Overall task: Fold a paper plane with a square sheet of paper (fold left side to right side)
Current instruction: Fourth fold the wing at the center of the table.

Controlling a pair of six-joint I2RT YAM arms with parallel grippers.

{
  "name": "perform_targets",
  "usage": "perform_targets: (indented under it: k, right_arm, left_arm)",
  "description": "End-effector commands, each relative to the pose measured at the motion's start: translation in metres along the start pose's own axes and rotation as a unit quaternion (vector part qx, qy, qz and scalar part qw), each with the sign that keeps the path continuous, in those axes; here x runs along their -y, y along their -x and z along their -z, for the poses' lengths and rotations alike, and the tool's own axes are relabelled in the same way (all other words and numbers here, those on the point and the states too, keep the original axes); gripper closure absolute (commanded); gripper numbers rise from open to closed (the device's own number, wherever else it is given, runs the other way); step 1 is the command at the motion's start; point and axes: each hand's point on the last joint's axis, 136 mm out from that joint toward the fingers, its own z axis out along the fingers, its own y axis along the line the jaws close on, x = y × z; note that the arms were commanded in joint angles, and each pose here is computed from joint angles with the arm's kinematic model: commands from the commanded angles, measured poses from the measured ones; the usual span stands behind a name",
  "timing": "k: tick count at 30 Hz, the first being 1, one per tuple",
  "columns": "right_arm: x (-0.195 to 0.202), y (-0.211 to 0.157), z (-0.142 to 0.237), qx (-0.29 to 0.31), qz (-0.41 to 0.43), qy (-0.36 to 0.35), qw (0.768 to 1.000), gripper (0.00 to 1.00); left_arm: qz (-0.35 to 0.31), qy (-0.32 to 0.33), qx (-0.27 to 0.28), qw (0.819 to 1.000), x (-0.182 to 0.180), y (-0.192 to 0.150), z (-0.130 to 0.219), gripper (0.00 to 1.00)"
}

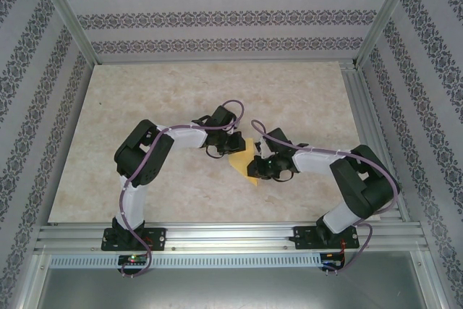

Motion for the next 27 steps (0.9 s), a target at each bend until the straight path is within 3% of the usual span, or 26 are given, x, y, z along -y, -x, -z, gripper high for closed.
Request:
perform_targets:
  k: [1, 27]
  right_arm:
    - [0.037, -0.066, -0.002, -0.105, -0.064, -0.067, 0.990, 0.84]
    - [0.051, -0.103, 0.020, -0.122, -0.075, -0.087, 0.986, 0.84]
  left_arm:
    - [0.002, 0.052, 0.022, 0.998, -0.031, 0.011, -0.010, 0.86]
    - [-0.001, 0.047, 0.021, 0.999, -0.026, 0.013, -0.008, 0.86]
